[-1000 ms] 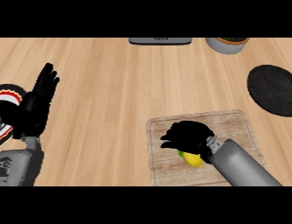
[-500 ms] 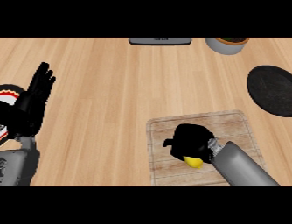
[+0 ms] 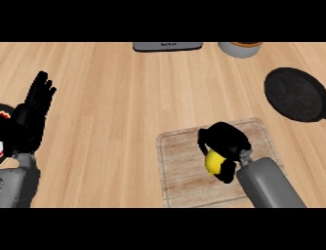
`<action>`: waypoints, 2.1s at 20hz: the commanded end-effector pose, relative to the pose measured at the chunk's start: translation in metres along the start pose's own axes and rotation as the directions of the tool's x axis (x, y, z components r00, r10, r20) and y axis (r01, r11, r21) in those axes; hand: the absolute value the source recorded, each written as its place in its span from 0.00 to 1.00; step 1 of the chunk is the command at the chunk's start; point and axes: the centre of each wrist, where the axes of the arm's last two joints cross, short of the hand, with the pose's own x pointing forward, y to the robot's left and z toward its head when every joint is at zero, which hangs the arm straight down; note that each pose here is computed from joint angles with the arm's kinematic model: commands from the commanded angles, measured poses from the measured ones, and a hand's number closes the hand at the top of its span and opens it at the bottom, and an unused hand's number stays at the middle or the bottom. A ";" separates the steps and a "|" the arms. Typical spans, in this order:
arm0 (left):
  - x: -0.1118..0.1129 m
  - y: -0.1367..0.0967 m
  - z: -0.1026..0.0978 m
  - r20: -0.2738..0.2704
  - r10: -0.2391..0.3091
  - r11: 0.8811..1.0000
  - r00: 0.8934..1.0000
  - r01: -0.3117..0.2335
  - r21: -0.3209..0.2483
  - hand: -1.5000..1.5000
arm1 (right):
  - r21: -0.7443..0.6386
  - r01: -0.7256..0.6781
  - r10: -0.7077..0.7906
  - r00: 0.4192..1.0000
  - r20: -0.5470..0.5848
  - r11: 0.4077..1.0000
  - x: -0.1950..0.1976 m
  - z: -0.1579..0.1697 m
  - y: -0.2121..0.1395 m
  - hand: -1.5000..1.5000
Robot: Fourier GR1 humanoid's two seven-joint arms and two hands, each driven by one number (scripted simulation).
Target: Pick the lemon from the cutting board and place it in the pan
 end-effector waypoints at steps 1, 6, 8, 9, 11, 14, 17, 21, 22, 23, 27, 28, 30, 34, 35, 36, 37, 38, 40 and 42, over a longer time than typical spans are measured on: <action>-0.005 0.001 0.005 -0.015 0.005 1.000 1.000 -0.005 0.013 0.50 | -0.208 0.188 -0.257 0.887 -0.384 0.960 -0.015 0.002 -0.003 1.00; -0.009 -0.012 0.008 0.003 -0.005 0.999 1.000 0.005 -0.031 0.50 | -0.610 0.021 -0.414 0.753 -0.511 0.792 -0.002 0.016 -0.058 1.00; 0.004 -0.013 0.000 0.018 0.001 0.999 1.000 0.000 -0.053 0.50 | -0.695 0.015 -0.502 0.704 -0.503 0.719 0.006 0.016 -0.071 1.00; -0.001 -0.015 0.002 0.011 -0.002 0.999 1.000 0.003 -0.053 0.50 | -0.727 -0.012 -0.512 0.701 -0.496 0.687 0.014 0.015 -0.084 1.00; 0.002 -0.003 -0.003 0.004 0.003 0.999 1.000 -0.003 -0.043 0.50 | -0.779 -0.012 -0.582 0.658 -0.478 0.627 0.022 0.016 -0.093 1.00; 0.006 -0.007 0.006 0.015 -0.005 0.999 1.000 0.005 -0.054 0.50 | -0.811 -0.106 -0.604 0.613 -0.509 0.576 0.030 0.018 -0.123 1.00; 0.000 -0.025 0.002 0.013 0.003 0.999 1.000 -0.002 -0.051 0.50 | -0.881 -0.054 -0.688 0.603 -0.404 0.470 0.001 0.026 -0.128 1.00; 0.009 -0.030 -0.002 0.010 0.006 0.999 1.000 -0.006 -0.044 0.50 | -0.945 -0.030 -0.772 0.569 -0.284 0.325 -0.035 0.047 -0.126 1.00; 0.003 -0.013 -0.008 0.006 -0.011 0.999 1.000 0.011 -0.031 0.50 | -0.952 -0.055 -0.787 0.550 -0.282 0.302 -0.063 0.061 -0.124 1.00; 0.023 -0.013 -0.008 0.031 -0.003 0.999 1.000 0.004 -0.046 0.50 | -0.951 -0.049 -0.796 0.536 -0.282 0.304 -0.065 0.056 -0.126 1.00; 0.007 -0.008 0.007 0.032 -0.002 0.998 0.999 0.004 -0.057 0.50 | -0.934 -0.129 -0.794 0.497 -0.351 0.332 -0.128 0.085 -0.116 1.00; 0.001 -0.003 0.005 0.022 0.002 0.999 1.000 -0.001 -0.039 0.50 | -0.920 -0.145 -0.768 0.512 -0.385 0.364 -0.136 0.098 -0.105 1.00; 0.007 -0.010 0.004 0.013 0.009 0.998 1.000 -0.008 -0.061 0.50 | -0.925 -0.172 -0.789 0.483 -0.379 0.339 -0.170 0.113 -0.091 1.00; 0.010 -0.027 0.005 0.034 0.017 0.997 0.999 -0.014 -0.081 0.50 | -0.855 -0.300 -0.723 0.458 -0.518 0.423 -0.206 0.126 -0.072 1.00; 0.016 -0.034 -0.002 0.028 0.015 0.998 1.000 -0.014 -0.060 0.50 | -0.843 -0.315 -0.715 0.448 -0.537 0.436 -0.218 0.143 -0.063 1.00; -0.002 -0.041 -0.004 0.007 0.004 0.996 1.000 -0.004 -0.084 0.50 | -0.838 -0.304 -0.721 0.427 -0.546 0.454 -0.220 0.134 -0.077 1.00; 0.026 -0.020 -0.013 0.036 0.017 0.998 0.999 -0.014 -0.068 0.50 | -0.827 -0.312 -0.720 0.409 -0.561 0.468 -0.231 0.144 -0.058 1.00; 0.017 -0.013 -0.009 0.041 0.010 0.998 0.999 -0.007 -0.070 0.50 | -0.834 -0.321 -0.736 0.396 -0.549 0.449 -0.240 0.156 -0.054 1.00; 0.017 -0.024 -0.009 0.040 0.022 0.997 0.999 -0.019 -0.073 0.50 | -0.825 -0.322 -0.731 0.387 -0.562 0.464 -0.247 0.157 -0.041 1.00; 0.013 -0.037 0.000 0.053 0.022 0.995 0.998 -0.016 -0.101 0.50 | -0.838 -0.319 -0.743 0.393 -0.542 0.442 -0.254 0.168 -0.025 1.00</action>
